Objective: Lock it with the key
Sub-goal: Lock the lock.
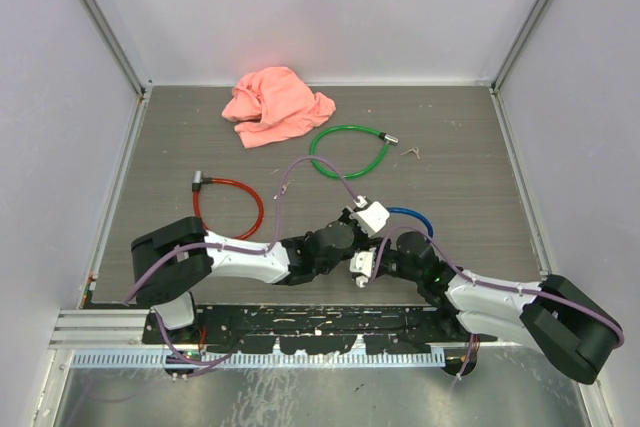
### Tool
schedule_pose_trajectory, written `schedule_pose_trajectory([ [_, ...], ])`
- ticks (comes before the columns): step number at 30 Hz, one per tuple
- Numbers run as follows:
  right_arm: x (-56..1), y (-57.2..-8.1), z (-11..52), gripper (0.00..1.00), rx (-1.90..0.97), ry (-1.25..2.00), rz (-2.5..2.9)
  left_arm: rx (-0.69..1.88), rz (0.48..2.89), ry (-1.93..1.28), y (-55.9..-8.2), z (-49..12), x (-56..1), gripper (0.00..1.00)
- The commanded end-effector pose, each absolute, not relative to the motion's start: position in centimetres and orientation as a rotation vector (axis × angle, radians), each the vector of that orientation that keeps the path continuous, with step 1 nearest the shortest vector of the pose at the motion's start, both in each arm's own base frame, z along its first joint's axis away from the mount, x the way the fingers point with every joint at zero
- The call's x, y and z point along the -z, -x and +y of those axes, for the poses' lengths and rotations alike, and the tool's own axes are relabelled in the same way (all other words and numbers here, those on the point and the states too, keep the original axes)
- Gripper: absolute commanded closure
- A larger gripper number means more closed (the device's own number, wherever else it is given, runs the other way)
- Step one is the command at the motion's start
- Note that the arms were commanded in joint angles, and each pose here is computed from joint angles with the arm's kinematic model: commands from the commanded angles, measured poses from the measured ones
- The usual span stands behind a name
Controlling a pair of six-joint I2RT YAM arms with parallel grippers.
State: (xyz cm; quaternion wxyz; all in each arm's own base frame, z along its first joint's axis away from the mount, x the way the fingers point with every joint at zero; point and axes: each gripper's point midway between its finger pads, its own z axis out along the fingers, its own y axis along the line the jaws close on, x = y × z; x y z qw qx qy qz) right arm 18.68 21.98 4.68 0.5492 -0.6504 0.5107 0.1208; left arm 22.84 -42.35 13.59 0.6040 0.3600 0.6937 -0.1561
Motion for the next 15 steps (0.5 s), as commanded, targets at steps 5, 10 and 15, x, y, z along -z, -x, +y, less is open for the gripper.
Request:
schedule_pose_trajectory([
  [5,-10.3,-19.4,24.2,0.49,-0.276,1.516,1.023,0.406,1.539,-0.713,-23.0,-42.4,-15.1,1.00],
  [10,-10.2,-17.0,24.5,0.48,-0.366,1.678,0.966,0.363,1.532,-0.696,-23.5,-41.8,-14.9,1.00],
  [15,-9.1,-14.3,23.6,0.47,-0.445,1.818,0.949,0.346,1.523,-0.683,-23.7,-41.5,-14.8,1.00],
])
